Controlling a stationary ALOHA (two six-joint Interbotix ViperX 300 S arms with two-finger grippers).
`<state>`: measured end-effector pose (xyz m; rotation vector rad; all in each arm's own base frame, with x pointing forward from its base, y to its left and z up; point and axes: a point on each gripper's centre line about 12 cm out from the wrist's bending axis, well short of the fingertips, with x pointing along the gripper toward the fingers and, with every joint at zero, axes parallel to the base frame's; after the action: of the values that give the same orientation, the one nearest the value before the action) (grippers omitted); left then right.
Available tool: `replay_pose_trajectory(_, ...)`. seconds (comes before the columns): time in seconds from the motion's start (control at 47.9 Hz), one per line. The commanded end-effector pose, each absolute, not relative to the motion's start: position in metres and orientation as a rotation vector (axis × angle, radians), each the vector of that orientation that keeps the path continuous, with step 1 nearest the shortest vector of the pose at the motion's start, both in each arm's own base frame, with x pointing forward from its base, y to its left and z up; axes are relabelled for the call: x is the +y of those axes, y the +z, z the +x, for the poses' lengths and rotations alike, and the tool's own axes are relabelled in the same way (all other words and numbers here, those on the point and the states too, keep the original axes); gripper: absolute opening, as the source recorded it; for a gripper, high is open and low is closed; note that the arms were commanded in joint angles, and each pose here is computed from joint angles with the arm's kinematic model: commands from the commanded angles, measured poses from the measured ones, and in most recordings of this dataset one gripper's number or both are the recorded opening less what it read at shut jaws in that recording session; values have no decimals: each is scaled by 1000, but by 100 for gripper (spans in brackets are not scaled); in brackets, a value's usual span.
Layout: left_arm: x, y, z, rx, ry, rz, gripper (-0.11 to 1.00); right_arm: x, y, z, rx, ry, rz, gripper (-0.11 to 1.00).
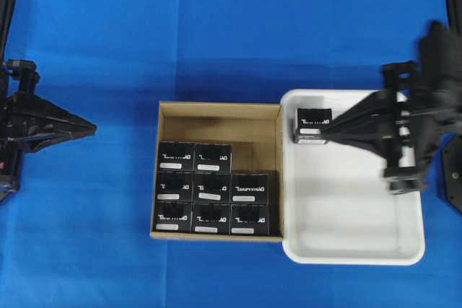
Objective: Pick the box from inside the cardboard box.
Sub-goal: 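Move the right gripper from the tray leftward over the cardboard box, then lower the open right gripper around the top-right black box in the cardboard box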
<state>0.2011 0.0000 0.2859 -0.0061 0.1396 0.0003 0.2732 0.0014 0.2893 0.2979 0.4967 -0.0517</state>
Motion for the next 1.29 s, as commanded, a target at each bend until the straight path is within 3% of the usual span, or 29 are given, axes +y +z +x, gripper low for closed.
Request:
replay_pose_trajectory(0.0, 1, 295, 204, 130, 3, 0, -6, 2, 292, 291, 578, -61, 317, 6)
replay_pose_trajectory(0.313, 0, 293, 204, 160, 2, 0, -6, 1, 268, 358, 1010, -93, 303, 6)
replay_pose_trajectory(0.522, 0, 291, 203, 178, 2, 0, -6, -4, 256, 389, 1192, -95, 265, 6)
replay_pose_trajectory(0.877, 0, 292, 202, 201, 3, 1, -6, -6, 229, 434, 1273, 21, 101, 6)
replay_pose_trajectory(1.274, -2, 293, 200, 221, -8, -2, -6, -10, 219, 446, 1267, 72, 24, 6)
